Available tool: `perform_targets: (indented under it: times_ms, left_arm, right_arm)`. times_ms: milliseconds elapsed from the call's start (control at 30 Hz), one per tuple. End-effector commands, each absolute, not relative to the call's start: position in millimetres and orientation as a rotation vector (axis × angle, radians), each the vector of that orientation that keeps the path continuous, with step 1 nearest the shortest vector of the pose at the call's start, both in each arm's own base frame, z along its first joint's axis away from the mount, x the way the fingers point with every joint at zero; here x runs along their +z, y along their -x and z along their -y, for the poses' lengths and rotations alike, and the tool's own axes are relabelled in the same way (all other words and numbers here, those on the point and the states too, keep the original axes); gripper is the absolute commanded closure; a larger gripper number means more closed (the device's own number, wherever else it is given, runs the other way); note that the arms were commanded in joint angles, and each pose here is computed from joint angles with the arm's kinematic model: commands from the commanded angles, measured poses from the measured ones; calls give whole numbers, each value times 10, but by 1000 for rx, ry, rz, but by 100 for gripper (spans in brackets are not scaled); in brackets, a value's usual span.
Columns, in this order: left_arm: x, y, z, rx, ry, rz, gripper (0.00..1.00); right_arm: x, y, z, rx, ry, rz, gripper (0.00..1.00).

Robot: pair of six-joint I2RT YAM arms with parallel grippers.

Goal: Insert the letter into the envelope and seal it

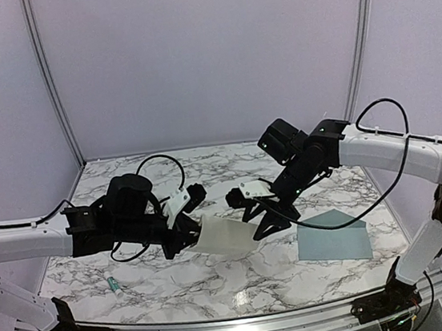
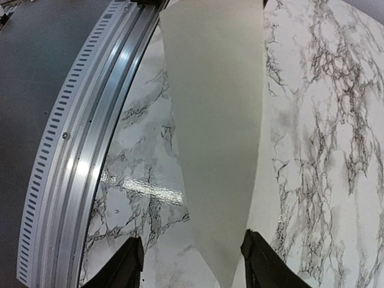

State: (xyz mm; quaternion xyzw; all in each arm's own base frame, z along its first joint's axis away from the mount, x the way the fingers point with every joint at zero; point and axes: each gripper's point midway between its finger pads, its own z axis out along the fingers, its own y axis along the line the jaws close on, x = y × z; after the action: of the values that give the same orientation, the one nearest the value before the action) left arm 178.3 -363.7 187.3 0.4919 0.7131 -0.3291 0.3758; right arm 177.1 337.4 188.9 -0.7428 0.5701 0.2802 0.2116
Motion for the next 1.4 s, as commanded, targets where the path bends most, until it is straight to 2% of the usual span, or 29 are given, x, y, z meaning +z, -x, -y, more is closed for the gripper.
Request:
perform_targets:
  times_ms: [0, 167, 500, 600, 800, 967, 1033, 1200, 1267, 1367]
  left_arm:
    - [1984, -1718, 3682, -849, -1322, -1798, 100]
    - [1941, -1695, 3712, -849, -1347, -1803, 100]
    - [1981, -1661, 3732, -859, -1365, -1778, 100]
    - [1992, -1683, 3724, -842, -1361, -1772, 100]
    - [1944, -1722, 3697, -796, -1367, -1774, 100]
    - [1949, -1740, 3701, -788, -1363, -1774, 100]
    - [1947, -1743, 3706, -783, -1364, -1772, 100]
    - [1951, -1774, 3694, -759, -1360, -1767, 100]
    - [1943, -1793, 3679, -740, -1356, -1767, 96]
    - [1935, -1923, 3568, -634, -1300, -1784, 77]
  right_arm:
    - [2118, -1956, -3502, 709, 1994, -1547, 47]
    - [2116, -2186, -3504, 641, 1932, -1573, 46]
    - [1783, -2096, -3418, 665, 2036, -1608, 46]
    - [1742, -2062, -3400, 680, 2060, -1618, 50]
    - [1672, -1978, -3353, 714, 2104, -1636, 61]
    - [1617, -1954, -3323, 722, 2118, -1665, 76]
    - [1605, -1954, -3321, 724, 2115, -1675, 79]
    - [1592, -1952, -3328, 736, 2107, -1689, 99]
    - [1584, -1947, -3333, 748, 2102, -1696, 100]
    - [1578, -1955, -3331, 771, 2087, -1710, 100]
